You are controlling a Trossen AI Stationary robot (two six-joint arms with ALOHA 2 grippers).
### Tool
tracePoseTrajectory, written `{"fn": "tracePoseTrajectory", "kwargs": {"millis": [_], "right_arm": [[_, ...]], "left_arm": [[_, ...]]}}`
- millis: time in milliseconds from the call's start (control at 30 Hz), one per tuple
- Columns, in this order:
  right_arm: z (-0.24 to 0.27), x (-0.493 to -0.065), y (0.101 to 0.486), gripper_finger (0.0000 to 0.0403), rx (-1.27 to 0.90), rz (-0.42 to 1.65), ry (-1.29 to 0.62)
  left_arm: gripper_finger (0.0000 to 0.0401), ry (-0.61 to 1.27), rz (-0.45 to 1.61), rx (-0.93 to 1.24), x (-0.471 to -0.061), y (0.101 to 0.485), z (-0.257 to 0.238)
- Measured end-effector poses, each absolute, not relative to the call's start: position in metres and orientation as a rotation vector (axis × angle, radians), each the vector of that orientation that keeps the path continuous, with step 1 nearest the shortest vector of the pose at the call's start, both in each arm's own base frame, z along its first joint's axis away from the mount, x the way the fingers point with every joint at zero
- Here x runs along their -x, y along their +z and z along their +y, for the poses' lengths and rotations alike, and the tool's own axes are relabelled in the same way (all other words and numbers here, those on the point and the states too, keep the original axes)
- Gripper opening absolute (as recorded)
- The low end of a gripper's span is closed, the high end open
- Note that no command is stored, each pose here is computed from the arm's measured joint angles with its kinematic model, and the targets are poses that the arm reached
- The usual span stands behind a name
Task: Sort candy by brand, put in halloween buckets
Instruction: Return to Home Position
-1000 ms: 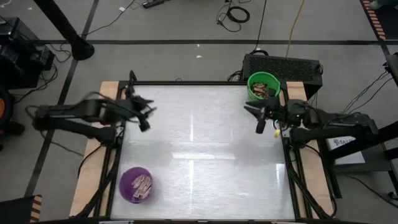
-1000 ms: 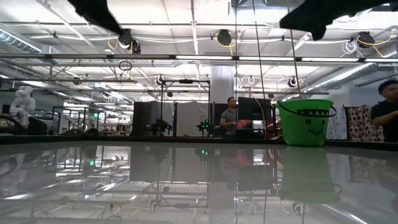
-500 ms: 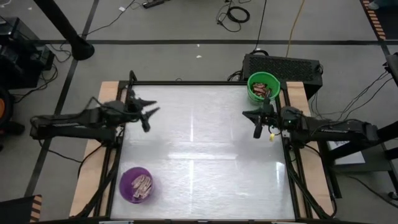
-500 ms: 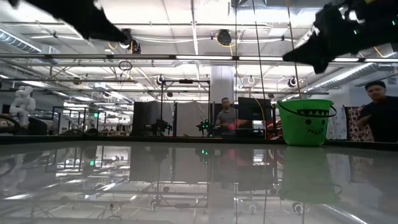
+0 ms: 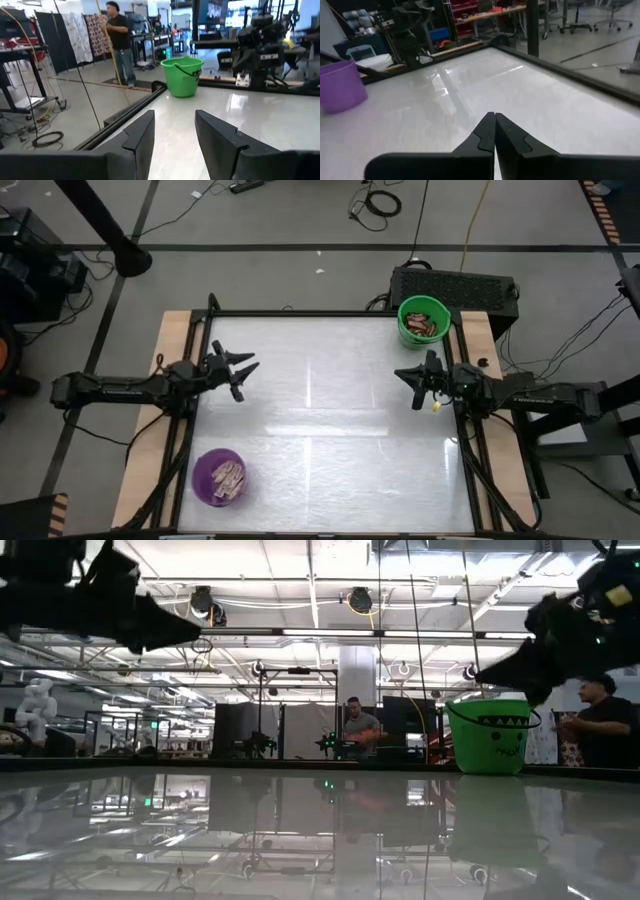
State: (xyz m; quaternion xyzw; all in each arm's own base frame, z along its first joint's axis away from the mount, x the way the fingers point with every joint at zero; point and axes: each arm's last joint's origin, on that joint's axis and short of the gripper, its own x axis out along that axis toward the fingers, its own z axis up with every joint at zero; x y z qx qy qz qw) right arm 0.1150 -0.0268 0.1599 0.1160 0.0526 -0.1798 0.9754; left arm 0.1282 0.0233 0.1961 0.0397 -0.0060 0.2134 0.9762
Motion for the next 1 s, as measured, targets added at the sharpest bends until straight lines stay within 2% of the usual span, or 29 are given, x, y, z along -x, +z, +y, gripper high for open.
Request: {"fn": "tracePoseTrajectory", "kwargs": {"millis": [167,400,800,1000], "right_arm": [[-0.026,-0.112,0.148,0.0000,-0.284,0.185,-0.366],[-0.025,-0.112,0.146,0.0000,-0.214,0.220,-0.323],[-0.026,-0.115,0.166,0.0000,-0.064,0.031,-0.309],[-0.026,-0.115,0.162,0.0000,-0.044,0.082,-0.301]], "left_arm": [[0.0150,0.443,-0.053,-0.074,-0.123,0.179,0.023],[0.0150,0.443,-0.075,-0.023,-0.122,0.175,0.023],[0.0150,0.553,-0.073,0.031,-0.120,0.174,0.026],[0.0150,0.553,-0.074,0.031,-0.120,0.174,0.026]]}}
